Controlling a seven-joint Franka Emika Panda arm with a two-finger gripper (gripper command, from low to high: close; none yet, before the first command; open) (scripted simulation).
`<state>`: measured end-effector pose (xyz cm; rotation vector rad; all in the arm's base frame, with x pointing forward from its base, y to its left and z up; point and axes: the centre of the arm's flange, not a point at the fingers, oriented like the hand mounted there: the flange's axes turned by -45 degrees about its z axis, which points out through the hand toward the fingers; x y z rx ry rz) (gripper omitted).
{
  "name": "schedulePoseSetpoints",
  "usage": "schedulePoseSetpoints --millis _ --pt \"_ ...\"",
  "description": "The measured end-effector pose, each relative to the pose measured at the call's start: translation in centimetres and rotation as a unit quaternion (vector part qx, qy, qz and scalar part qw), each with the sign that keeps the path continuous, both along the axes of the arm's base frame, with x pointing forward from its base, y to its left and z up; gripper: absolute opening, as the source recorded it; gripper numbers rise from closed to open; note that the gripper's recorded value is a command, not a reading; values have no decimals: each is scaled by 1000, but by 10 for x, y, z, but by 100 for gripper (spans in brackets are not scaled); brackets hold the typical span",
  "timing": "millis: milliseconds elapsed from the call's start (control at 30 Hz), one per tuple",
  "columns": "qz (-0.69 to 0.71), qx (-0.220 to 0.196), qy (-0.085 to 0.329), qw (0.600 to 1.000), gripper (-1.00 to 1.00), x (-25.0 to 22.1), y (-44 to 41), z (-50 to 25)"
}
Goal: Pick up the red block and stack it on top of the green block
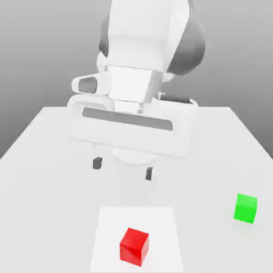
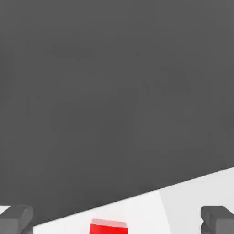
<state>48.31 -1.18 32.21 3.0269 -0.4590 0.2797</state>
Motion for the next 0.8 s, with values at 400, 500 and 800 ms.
schedulePoseSetpoints --millis 400,500,800 --pt "-40 50 83 995 -100 -26 8 -175" --pt "-40 50 82 995 -100 -26 8 -175" --pt "-40 51 82 995 -100 -26 8 -121"
